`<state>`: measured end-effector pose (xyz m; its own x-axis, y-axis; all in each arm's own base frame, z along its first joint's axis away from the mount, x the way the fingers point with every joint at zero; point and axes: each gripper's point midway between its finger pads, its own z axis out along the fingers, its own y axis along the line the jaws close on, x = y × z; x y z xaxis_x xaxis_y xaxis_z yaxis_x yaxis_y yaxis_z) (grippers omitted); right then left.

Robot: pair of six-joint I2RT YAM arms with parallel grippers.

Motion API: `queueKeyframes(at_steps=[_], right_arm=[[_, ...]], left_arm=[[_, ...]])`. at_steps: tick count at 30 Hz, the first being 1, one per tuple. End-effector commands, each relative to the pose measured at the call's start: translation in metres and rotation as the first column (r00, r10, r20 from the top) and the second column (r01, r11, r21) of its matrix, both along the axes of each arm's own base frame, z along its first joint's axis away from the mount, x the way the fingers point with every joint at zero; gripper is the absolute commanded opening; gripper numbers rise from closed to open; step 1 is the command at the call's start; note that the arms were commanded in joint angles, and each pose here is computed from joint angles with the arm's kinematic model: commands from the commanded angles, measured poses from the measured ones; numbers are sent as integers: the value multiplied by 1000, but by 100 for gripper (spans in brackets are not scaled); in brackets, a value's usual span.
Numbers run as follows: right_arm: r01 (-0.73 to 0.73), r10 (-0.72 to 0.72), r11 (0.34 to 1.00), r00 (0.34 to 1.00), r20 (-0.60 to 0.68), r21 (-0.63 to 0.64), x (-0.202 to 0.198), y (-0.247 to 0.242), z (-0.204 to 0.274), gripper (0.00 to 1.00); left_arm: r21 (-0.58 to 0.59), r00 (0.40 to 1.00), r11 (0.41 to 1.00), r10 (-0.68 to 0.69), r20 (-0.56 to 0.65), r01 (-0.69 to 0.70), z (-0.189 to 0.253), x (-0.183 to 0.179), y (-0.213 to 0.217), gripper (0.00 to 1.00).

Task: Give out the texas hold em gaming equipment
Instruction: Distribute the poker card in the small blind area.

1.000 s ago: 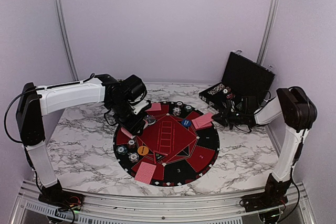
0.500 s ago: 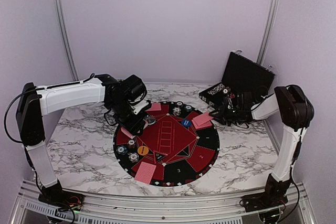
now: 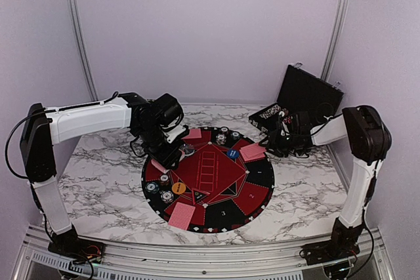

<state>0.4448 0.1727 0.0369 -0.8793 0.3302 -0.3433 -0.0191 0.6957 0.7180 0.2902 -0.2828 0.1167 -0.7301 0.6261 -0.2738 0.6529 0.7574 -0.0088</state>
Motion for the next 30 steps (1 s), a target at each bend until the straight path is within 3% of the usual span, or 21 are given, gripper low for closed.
queueKeyframes(at_steps=[1,8,15,22,30], right_arm=[[9,-6,996,999,42,-88,6,-4,14,50],[15,-6,989,998,65,-148,4,-7,26,64],[1,13,991,995,103,-133,-10,-3,54,69],[-194,177,978,968,179,80,-40,65,101,71],[-432,393,852,901,185,296,-89,169,121,70]], left_arm=[[-7,1000,1000,5,10,-5,5,2,2,29],[-11,1000,1000,-1,8,1,6,3,0,29],[-15,1000,1000,-4,13,4,8,4,-1,29],[-34,1000,999,-13,-6,13,8,0,-5,29],[-44,1000,999,-25,-13,24,9,-3,-12,29]])
